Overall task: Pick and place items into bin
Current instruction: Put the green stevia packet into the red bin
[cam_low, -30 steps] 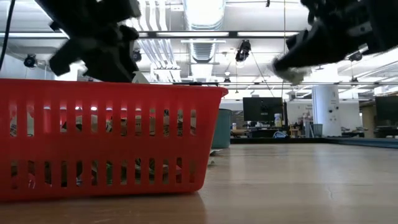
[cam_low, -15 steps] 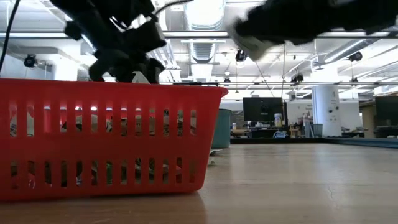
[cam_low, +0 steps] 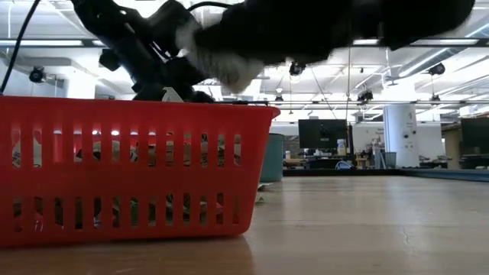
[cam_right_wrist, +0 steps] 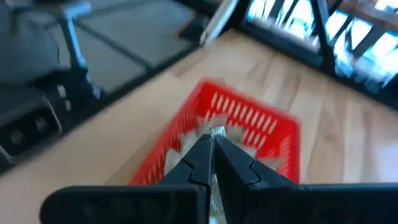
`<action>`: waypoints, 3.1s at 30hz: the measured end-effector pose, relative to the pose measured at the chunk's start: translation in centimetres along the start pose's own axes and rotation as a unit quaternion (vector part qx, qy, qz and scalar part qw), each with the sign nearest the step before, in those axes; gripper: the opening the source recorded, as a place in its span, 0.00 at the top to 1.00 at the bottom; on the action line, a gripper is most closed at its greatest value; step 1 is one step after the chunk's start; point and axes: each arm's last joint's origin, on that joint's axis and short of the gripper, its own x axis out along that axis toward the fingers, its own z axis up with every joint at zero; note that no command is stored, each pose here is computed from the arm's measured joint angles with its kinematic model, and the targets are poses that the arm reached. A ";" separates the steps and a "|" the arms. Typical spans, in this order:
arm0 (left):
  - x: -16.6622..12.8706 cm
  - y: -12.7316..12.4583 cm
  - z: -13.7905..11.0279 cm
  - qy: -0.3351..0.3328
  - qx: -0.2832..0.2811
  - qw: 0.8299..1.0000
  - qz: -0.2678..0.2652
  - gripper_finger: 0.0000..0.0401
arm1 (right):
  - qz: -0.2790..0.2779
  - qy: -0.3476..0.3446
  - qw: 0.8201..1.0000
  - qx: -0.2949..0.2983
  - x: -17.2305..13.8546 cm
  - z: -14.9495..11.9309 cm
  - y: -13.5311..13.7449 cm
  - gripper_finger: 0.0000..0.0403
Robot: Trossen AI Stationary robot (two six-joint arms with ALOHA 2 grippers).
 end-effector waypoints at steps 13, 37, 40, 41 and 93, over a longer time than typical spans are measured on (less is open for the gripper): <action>0.0 0.2 0.0 -0.003 -0.003 1.000 0.003 0.68 | 0.053 0.071 0.996 0.030 1.9 0.0 -1.1 0.86; 0.4 2.6 -0.9 -0.014 0.055 0.998 -0.028 0.68 | -0.069 0.277 0.948 0.143 -9.1 2.9 -1.2 0.59; 1.2 2.6 -1.2 -0.012 0.066 0.997 -0.037 0.68 | -0.072 0.268 0.951 0.136 -10.5 2.9 -1.1 0.60; 1.5 2.7 -1.2 -0.018 0.074 0.996 -0.038 0.68 | -0.074 0.265 0.952 0.131 -11.0 3.0 -1.2 0.61; 2.2 5.1 4.7 0.025 0.022 0.988 -0.152 1.00 | -0.139 0.211 0.961 0.111 -18.1 2.8 -1.3 0.76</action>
